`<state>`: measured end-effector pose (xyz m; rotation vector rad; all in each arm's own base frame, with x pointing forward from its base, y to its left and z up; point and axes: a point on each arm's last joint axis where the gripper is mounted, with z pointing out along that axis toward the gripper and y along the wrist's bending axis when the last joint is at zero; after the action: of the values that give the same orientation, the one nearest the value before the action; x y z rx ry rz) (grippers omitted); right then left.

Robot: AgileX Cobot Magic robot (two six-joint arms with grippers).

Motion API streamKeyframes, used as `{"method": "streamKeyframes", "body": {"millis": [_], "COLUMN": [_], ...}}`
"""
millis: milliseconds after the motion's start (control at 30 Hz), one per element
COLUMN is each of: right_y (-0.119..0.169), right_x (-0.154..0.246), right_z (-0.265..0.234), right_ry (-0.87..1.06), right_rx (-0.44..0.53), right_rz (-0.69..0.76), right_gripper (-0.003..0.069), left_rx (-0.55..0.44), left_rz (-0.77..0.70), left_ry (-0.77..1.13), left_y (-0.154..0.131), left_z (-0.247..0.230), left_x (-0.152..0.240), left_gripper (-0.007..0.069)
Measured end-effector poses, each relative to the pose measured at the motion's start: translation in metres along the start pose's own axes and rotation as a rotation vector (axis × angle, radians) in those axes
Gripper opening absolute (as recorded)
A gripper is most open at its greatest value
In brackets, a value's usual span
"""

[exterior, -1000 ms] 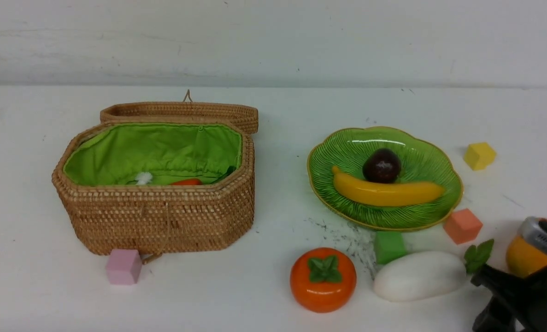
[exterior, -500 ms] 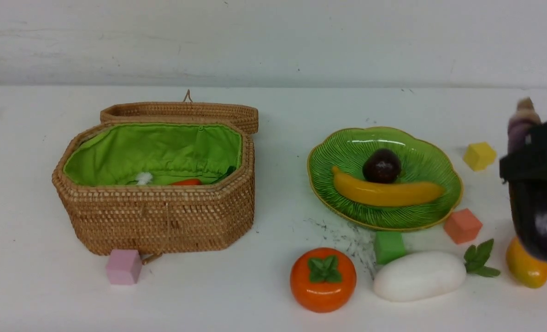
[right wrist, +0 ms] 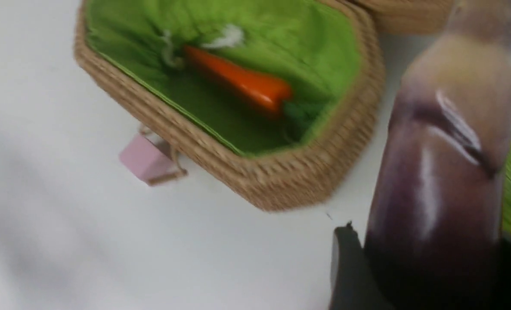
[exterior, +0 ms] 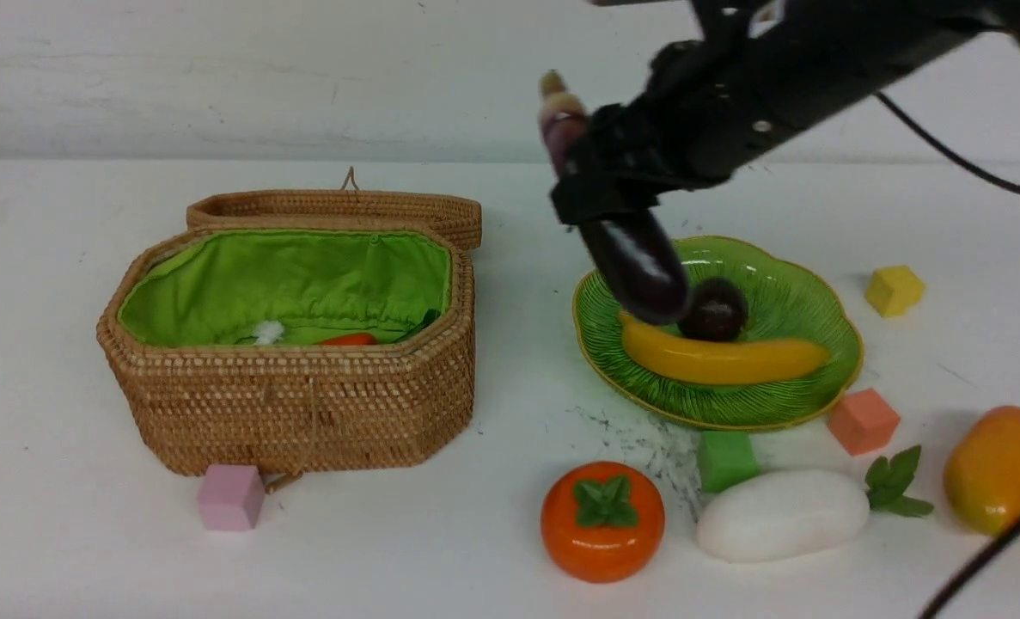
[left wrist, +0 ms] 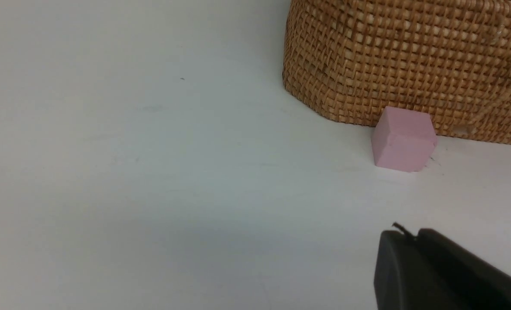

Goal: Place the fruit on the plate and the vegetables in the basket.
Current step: Grab an eggplant with your right arm and place it in the basket on the left, then use the right arm to grab a mango and put it into the right plate

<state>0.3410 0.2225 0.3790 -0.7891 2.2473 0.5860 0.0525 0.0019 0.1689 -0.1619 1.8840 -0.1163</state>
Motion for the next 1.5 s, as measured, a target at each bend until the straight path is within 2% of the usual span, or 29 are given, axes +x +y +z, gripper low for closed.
{"method": "streamKeyframes", "body": {"millis": [300,500,733,967,1067,1133,1233,1300,1400,1500], "right_y": [0.035,0.035,0.031,0.032,0.033,0.033,0.034,0.035,0.039,0.043], "right_x": [-0.032,-0.038,-0.028,-0.022,-0.020,-0.018,-0.017,-0.018,-0.023,-0.033], "right_z": [0.082,0.123,0.168,0.176,0.176,0.176,0.175,0.170,0.157,0.133], "right_ry": [-0.023,-0.085,-0.144,-0.112,-0.087,-0.066,-0.052,-0.044,-0.054,-0.083], "right_rx": [-0.096,-0.139,-0.153,-0.152,-0.163,-0.173,-0.181,-0.188,-0.192,-0.188], "right_rz": [-0.158,-0.239,-0.418,-0.412,-0.407,-0.406,-0.406,-0.410,-0.420,-0.427], "right_gripper": [0.0362,0.0362,0.0362,0.0362,0.0411,0.0519,0.0629,0.0670,0.0674,0.0643], "left_rx": [-0.001,-0.001,-0.001,-0.001,-0.001,-0.001,-0.001,-0.001,-0.001,-0.001], "left_rz": [0.003,0.003,0.003,0.003,0.003,0.003,0.003,0.003,0.003,0.003], "left_ry": [0.000,0.000,0.000,0.000,0.000,0.000,0.000,0.000,0.000,0.000], "left_y": [0.000,0.000,0.000,0.000,0.000,0.000,0.000,0.000,0.000,0.000], "left_z": [0.000,0.000,0.000,0.000,0.000,0.000,0.000,0.000,0.000,0.000], "left_x": [0.000,0.000,0.000,0.000,0.000,0.000,0.000,0.000,0.000,0.000], "left_gripper": [0.0050,0.0054,0.0061,0.0061,0.0061,0.0062,0.0064,0.0070,0.0074,0.0076]}}
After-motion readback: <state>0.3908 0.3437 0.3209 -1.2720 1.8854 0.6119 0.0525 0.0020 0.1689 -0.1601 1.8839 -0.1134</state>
